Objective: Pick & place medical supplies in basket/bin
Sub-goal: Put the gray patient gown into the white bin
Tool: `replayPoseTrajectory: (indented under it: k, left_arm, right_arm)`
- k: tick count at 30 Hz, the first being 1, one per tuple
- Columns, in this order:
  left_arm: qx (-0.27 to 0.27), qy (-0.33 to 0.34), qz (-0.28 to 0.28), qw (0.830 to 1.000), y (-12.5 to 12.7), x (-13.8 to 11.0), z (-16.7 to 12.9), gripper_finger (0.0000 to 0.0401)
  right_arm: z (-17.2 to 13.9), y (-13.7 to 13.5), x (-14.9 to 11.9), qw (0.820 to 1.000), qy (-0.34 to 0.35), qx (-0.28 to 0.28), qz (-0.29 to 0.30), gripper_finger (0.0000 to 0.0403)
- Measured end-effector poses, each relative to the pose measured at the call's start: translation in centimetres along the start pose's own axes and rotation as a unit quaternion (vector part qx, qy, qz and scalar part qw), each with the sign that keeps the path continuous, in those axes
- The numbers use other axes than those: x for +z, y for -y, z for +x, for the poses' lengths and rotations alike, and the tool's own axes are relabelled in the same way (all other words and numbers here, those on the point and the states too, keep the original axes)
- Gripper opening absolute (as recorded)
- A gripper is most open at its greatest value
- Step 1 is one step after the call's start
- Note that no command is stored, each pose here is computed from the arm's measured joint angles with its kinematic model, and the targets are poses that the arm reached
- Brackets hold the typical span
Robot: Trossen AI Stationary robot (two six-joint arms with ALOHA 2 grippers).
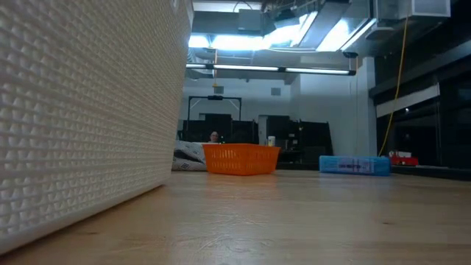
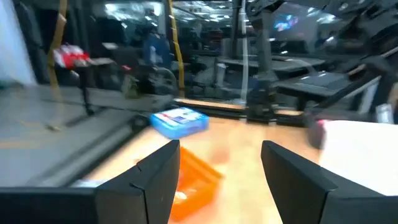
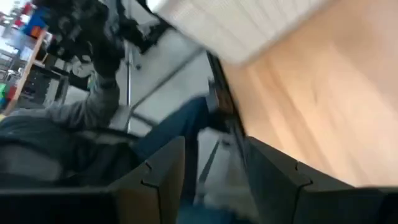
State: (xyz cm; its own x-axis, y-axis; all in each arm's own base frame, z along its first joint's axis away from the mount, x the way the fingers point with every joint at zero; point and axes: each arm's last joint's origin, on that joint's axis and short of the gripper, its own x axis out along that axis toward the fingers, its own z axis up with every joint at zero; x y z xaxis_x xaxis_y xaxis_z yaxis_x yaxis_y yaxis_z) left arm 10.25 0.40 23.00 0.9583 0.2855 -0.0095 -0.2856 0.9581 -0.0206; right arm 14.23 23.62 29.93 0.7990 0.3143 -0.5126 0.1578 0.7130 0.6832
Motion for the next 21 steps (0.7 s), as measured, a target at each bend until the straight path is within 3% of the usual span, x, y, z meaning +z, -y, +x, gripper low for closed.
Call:
replayPoseTrajectory:
  k: [2,4,7,10,17,21]
  left_arm:
    - [-0.04,-0.001,-0.023,0.999,0.2,0.0,0.0,0.0225]
    - [-0.119,0.004,-0.008,0.993,0.7,0.1,-0.1,0.0225]
    - [-0.248,0.026,0.017,0.968,1.4,0.5,-0.4,0.0225]
    - [-0.328,0.053,0.01,0.943,1.7,1.5,-0.9,0.0225]
    - [-0.404,0.084,-0.011,0.911,1.7,3.3,-2.4,0.0226]
    - [-0.427,0.103,-0.011,0.898,1.6,3.7,-3.2,0.0226]
  right_arm:
    - [0.4,-0.2,-0.1,0.998,0.029,0.001,-0.061,0.0166]
    - [0.7,-0.3,-0.1,0.983,0.055,-0.01,-0.172,0.0166]
    - [0.8,-0.9,0.2,0.954,0.1,-0.015,-0.283,0.0165]
    - [0.7,-1.6,0.5,0.93,0.124,-0.002,-0.347,0.0164]
    - [0.2,-3.6,0.9,0.875,0.149,0.089,-0.452,0.0166]
    - [0.2,-3.6,0.8,0.871,0.141,0.098,-0.46,0.0166]
